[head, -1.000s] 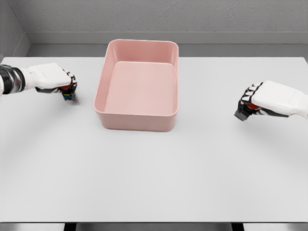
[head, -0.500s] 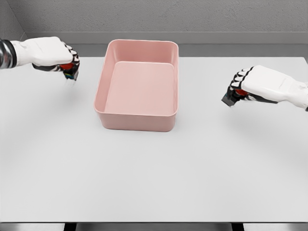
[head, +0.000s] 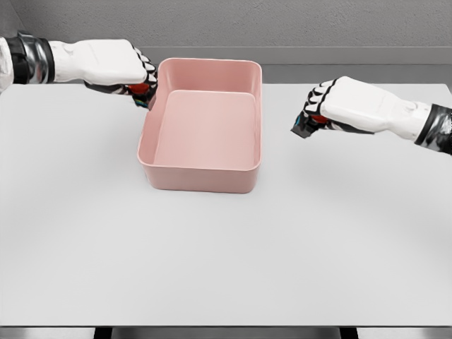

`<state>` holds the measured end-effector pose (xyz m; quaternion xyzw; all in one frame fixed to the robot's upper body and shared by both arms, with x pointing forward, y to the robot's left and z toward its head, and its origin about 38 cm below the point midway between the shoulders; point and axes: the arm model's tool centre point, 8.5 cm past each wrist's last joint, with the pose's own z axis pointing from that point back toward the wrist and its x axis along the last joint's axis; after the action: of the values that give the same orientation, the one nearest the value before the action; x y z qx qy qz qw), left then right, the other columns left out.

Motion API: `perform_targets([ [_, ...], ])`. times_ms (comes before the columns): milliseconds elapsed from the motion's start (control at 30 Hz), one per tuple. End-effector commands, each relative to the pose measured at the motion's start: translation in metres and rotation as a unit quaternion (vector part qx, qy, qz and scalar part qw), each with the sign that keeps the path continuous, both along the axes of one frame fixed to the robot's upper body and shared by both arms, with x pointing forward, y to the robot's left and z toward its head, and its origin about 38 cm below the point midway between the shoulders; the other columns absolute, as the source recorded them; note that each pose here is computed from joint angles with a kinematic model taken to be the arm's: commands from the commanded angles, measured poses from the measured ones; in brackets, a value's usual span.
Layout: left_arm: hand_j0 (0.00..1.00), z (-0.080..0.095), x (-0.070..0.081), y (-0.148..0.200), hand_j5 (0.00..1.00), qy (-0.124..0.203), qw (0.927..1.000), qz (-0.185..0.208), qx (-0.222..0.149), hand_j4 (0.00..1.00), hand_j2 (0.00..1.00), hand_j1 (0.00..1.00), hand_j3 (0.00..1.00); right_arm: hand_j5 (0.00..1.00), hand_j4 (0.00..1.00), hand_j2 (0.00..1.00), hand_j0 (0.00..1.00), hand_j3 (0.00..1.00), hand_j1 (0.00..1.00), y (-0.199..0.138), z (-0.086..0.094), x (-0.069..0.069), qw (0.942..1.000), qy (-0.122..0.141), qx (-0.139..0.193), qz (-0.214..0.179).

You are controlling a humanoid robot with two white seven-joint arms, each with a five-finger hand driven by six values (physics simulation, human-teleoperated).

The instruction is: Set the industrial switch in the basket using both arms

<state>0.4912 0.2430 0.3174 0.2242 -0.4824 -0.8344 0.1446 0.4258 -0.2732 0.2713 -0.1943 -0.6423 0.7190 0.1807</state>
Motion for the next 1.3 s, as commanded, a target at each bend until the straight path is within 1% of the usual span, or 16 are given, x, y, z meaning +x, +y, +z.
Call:
perform_targets([
  [0, 0.45, -0.002, 0.0, -0.014, 0.45, 0.005, 0.9999, -0.014, -0.005, 0.45, 0.45, 0.45, 0.45, 0.41, 0.41, 0.41, 0.41, 0.41, 0.41, 0.011, -0.008, 0.0, 0.9999, 0.01, 0.007, 0.011],
  [33, 0.45, -0.003, 0.0, -0.014, 0.45, 0.005, 0.9999, -0.015, -0.005, 0.45, 0.45, 0.45, 0.45, 0.41, 0.41, 0.41, 0.41, 0.41, 0.41, 0.017, -0.011, -0.001, 0.9997, 0.014, 0.008, 0.018],
  [167, 0.45, -0.014, -0.001, -0.016, 0.45, 0.016, 0.9997, -0.016, 0.0, 0.45, 0.45, 0.45, 0.45, 0.41, 0.41, 0.41, 0.41, 0.41, 0.41, 0.034, -0.01, 0.001, 0.9992, 0.011, 0.016, 0.035],
  [200, 0.45, -0.02, -0.002, -0.016, 0.45, 0.022, 0.9996, -0.018, 0.006, 0.45, 0.45, 0.45, 0.45, 0.41, 0.41, 0.41, 0.41, 0.41, 0.41, 0.039, -0.009, 0.002, 0.999, 0.01, 0.013, 0.041],
  [367, 0.46, -0.024, -0.014, -0.024, 0.46, 0.03, 0.9982, -0.051, 0.008, 0.46, 0.46, 0.46, 0.46, 0.41, 0.41, 0.41, 0.41, 0.41, 0.41, 0.063, -0.007, 0.004, 0.9978, 0.01, 0.015, 0.065],
  [433, 0.47, -0.025, -0.014, -0.023, 0.47, 0.032, 0.9982, -0.05, 0.008, 0.47, 0.47, 0.47, 0.47, 0.41, 0.41, 0.41, 0.41, 0.41, 0.41, 0.069, -0.003, 0.008, 0.9975, 0.006, 0.017, 0.069],
  [467, 0.47, -0.03, -0.015, -0.023, 0.47, 0.038, 0.9979, -0.051, 0.013, 0.47, 0.47, 0.47, 0.47, 0.41, 0.41, 0.41, 0.41, 0.41, 0.41, 0.07, 0.001, 0.01, 0.9975, 0.001, 0.016, 0.07],
  [567, 0.49, -0.032, -0.015, -0.023, 0.49, 0.039, 0.9978, -0.051, 0.014, 0.49, 0.49, 0.49, 0.49, 0.41, 0.41, 0.41, 0.41, 0.41, 0.41, 0.074, 0.004, 0.011, 0.9972, -0.002, 0.018, 0.073],
  [700, 0.59, -0.032, -0.015, -0.025, 0.59, 0.039, 0.9977, -0.053, 0.013, 0.59, 0.59, 0.59, 0.59, 0.41, 0.41, 0.41, 0.41, 0.41, 0.41, 0.085, 0.002, 0.017, 0.9967, 0.003, 0.019, 0.078],
  [767, 0.72, -0.033, -0.015, -0.026, 0.72, 0.04, 0.9977, -0.054, 0.012, 0.72, 0.72, 0.72, 0.72, 0.41, 0.41, 0.41, 0.41, 0.41, 0.41, 0.088, 0.005, 0.018, 0.9965, -0.001, 0.021, 0.081],
  [833, 0.89, -0.033, -0.015, -0.024, 0.89, 0.04, 0.9978, -0.052, 0.013, 0.89, 0.89, 0.89, 0.89, 0.41, 0.41, 0.41, 0.41, 0.41, 0.41, 0.091, 0.003, 0.018, 0.9962, 0.002, 0.02, 0.084],
  [900, 0.98, -0.032, -0.015, -0.024, 0.98, 0.04, 0.9978, -0.051, 0.011, 0.98, 0.98, 0.98, 0.98, 0.42, 0.42, 0.42, 0.42, 0.42, 0.42, 0.092, 0.002, 0.018, 0.9962, 0.002, 0.02, 0.084],
  [933, 1.0, -0.033, -0.014, -0.023, 1.0, 0.039, 0.9979, -0.051, 0.012, 1.0, 1.0, 1.0, 1.0, 0.42, 0.42, 0.42, 0.42, 0.42, 0.42, 0.095, 0.0, 0.018, 0.996, 0.005, 0.021, 0.087],
  [1000, 1.0, -0.033, -0.013, -0.02, 1.0, 0.04, 0.998, -0.047, 0.012, 1.0, 1.0, 1.0, 1.0, 0.42, 0.42, 0.42, 0.42, 0.42, 0.42, 0.103, -0.002, 0.025, 0.9959, 0.01, 0.016, 0.088],
  [1200, 1.0, -0.033, -0.013, -0.018, 1.0, 0.04, 0.9982, -0.044, 0.012, 1.0, 1.0, 1.0, 1.0, 0.42, 0.42, 0.42, 0.42, 0.42, 0.42, 0.104, -0.001, 0.026, 0.9959, 0.009, 0.016, 0.089],
  [1267, 1.0, -0.037, -0.014, -0.014, 1.0, 0.044, 0.9982, -0.04, 0.011, 1.0, 1.0, 1.0, 1.0, 0.42, 0.42, 0.42, 0.42, 0.42, 0.42, 0.104, 0.0, 0.026, 0.9959, 0.009, 0.016, 0.088],
])
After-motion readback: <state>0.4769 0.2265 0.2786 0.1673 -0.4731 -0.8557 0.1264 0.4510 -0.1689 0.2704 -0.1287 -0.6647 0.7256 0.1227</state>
